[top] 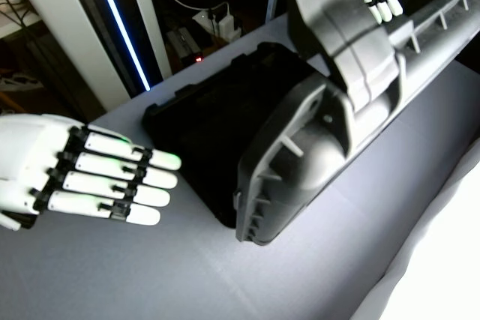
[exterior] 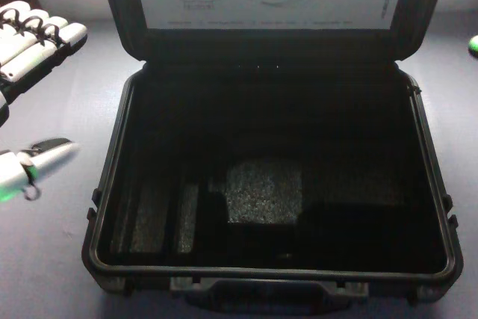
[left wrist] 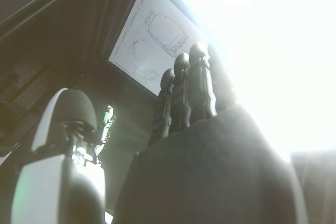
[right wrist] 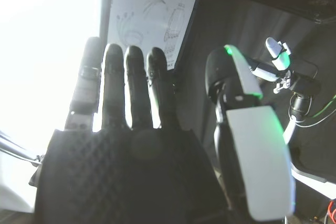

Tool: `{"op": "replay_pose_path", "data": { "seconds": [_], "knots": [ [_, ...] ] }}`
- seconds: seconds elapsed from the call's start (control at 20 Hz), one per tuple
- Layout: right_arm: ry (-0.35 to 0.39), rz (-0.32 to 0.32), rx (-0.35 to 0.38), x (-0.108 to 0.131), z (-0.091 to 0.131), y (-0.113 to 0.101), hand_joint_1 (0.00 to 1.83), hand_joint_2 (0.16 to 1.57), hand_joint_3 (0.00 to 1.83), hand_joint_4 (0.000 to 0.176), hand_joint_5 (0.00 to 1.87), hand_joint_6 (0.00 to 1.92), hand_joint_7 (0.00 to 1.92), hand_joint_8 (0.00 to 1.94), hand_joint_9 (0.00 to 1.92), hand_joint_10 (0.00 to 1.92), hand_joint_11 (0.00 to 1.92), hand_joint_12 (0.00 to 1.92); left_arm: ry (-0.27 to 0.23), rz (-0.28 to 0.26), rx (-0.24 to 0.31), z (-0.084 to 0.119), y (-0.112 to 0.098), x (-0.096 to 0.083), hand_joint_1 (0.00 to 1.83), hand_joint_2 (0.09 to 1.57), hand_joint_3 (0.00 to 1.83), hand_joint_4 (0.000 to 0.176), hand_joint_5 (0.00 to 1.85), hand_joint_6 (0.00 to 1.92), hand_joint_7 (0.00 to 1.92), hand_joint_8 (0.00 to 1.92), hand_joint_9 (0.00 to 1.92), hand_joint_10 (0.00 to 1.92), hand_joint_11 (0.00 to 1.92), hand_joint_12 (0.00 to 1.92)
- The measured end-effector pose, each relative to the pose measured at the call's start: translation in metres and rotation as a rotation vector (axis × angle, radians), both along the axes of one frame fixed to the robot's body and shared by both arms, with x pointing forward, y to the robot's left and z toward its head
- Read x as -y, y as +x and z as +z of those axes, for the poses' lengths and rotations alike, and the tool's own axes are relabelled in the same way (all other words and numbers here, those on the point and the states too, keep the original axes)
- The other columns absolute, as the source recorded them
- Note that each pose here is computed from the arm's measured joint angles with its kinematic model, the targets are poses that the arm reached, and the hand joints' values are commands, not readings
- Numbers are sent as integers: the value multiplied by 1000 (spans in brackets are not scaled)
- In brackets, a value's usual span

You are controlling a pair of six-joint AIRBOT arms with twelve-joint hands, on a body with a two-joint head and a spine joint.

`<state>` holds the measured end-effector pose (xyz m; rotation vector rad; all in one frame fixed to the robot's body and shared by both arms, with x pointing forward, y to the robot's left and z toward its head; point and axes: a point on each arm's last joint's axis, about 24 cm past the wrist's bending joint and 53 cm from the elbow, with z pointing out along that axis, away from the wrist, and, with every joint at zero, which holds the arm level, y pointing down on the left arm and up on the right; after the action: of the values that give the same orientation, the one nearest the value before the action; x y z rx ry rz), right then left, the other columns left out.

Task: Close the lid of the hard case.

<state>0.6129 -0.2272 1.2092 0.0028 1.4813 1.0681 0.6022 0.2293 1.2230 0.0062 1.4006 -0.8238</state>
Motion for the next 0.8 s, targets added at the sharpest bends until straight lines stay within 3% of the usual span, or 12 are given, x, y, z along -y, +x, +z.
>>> {"op": "replay_pose_path", "data": {
  "seconds": [0.1,0.4,0.45,0.5,0.55,0.7,0.75,0.8],
  "knots": [
    [4,6,1,-2,-1,-1,202,1267,5,0,125,0,139,0,86,0,81,144,-3,-2,3,1,0,1,35,1352,10,0,55,5,24,5,35,7,0,296],
    [7,-5,10,1,0,6,122,1238,0,0,74,0,99,0,59,0,30,92,-22,15,0,-4,11,-2,178,1394,9,0,64,2,51,3,45,4,0,238],
    [18,-20,18,4,4,11,101,1198,0,12,87,5,107,3,71,5,35,91,-36,35,0,-4,17,-6,206,1402,7,0,72,3,62,5,59,7,0,242],
    [28,-36,28,6,7,20,95,1168,0,55,74,1,54,0,20,0,6,42,-52,54,1,-2,26,-9,186,1391,1,0,72,2,71,5,70,7,0,253],
    [35,-53,26,8,9,27,55,1156,0,65,53,0,36,0,8,0,1,32,-57,62,0,-2,32,-10,124,1382,0,0,51,2,57,3,54,3,0,220],
    [37,-70,27,8,10,41,177,1137,0,62,3,0,0,0,0,0,0,0,-66,91,3,0,48,-14,13,1314,0,0,1,0,1,0,2,0,0,47],
    [36,-83,29,10,12,48,244,1128,0,23,0,0,0,0,0,0,0,0,-75,109,0,2,57,-16,0,1227,0,0,0,0,0,0,0,0,0,29],
    [39,-98,29,13,14,54,284,1092,0,24,0,0,0,0,0,0,0,0,-85,123,0,4,65,-19,5,1191,0,0,0,0,0,0,0,0,0,5]
  ]
}}
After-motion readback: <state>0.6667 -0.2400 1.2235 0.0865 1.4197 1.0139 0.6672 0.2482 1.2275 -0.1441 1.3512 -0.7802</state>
